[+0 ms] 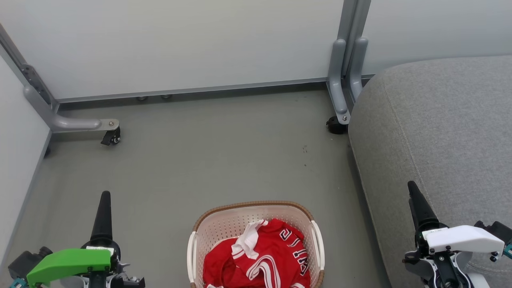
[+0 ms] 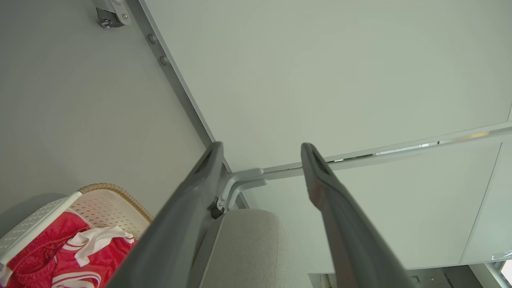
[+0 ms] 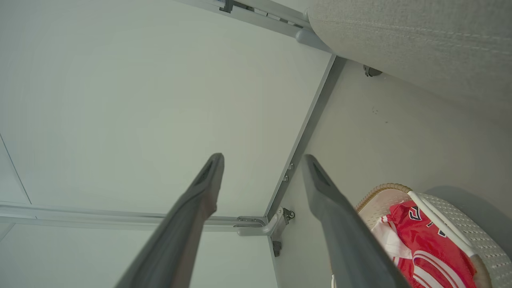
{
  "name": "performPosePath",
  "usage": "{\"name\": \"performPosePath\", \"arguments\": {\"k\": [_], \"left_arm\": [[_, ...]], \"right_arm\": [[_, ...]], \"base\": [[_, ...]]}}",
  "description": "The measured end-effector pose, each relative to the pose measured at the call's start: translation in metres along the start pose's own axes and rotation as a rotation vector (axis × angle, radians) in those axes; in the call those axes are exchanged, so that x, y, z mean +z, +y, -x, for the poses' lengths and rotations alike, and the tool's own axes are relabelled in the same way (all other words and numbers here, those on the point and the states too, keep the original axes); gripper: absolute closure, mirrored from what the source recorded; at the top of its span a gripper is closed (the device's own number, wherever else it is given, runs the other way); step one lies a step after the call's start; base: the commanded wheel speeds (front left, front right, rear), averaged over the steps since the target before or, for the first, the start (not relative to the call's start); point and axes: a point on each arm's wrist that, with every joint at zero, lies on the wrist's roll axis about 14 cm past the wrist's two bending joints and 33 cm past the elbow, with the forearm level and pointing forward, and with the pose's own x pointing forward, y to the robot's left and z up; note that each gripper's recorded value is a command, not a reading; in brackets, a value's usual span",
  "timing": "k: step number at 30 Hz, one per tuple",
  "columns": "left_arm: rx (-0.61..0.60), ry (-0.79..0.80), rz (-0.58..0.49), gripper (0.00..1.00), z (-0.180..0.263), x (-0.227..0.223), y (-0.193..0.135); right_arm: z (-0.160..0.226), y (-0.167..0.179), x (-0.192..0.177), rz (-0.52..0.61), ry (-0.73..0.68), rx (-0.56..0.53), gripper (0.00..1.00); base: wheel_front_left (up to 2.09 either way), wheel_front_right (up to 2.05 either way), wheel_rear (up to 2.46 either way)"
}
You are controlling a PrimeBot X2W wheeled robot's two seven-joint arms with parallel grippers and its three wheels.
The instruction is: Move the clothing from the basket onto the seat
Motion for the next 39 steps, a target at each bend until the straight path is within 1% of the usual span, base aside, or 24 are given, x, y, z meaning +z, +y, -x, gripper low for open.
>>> {"name": "performPosePath", "arguments": {"k": [9, 13, 19, 28, 39], "left_arm": [[-0.018, 0.000, -0.224, 0.00, 0.001, -0.005, -0.014], [-0.022, 0.006, -0.313, 0.00, 0.002, -0.011, -0.018], [-0.015, 0.016, -0.441, 0.00, 0.006, -0.019, -0.017], [-0.010, 0.002, -0.565, 0.00, 0.010, -0.022, -0.017], [-0.041, -0.016, -0.710, 0.00, 0.013, -0.027, -0.024]], "right_arm": [[0.001, 0.013, -0.002, 0.193, -0.005, 0.041, 0.00], [0.003, 0.014, 0.001, 0.241, -0.019, 0.047, 0.00], [0.003, 0.023, -0.001, 0.349, -0.026, 0.078, 0.00], [0.004, 0.032, -0.009, 0.485, -0.021, 0.114, 0.00], [0.008, 0.036, -0.016, 0.623, -0.017, 0.145, 0.00]], "base": [[0.00, 0.00, 0.00], [0.00, 0.00, 0.00], [0.00, 0.00, 0.00], [0.00, 0.00, 0.00], [0.00, 0.00, 0.00]]}}
